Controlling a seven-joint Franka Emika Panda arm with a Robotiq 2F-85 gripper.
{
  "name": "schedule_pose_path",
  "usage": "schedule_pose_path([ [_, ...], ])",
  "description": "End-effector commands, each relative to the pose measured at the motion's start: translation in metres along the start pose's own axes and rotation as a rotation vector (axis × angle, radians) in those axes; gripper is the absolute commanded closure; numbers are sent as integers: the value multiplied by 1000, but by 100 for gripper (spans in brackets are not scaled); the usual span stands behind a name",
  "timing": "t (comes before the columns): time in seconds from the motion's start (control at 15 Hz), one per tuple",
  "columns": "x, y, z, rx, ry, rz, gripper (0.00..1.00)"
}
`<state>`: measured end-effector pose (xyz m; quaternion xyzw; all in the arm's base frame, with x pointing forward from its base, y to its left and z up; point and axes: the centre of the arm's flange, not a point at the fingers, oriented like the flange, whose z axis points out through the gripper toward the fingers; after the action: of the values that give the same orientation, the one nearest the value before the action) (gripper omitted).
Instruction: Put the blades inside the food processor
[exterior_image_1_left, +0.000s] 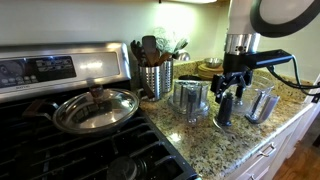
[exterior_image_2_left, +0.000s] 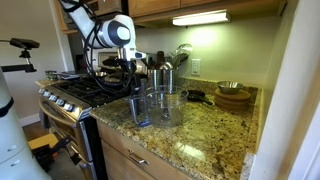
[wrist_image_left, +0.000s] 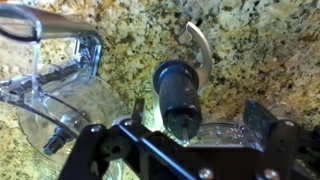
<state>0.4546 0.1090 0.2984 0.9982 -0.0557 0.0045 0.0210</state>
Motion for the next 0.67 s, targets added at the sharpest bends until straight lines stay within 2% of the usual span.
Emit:
schedule_pose_path([
  [0.0,8,2,15,-8,23,19,0],
  [0.2,11,6,17,-5,33,24,0],
  [0.27,12,7,17,-7,36,23,18],
  [0.6,12,10,15,-10,43,24,53],
])
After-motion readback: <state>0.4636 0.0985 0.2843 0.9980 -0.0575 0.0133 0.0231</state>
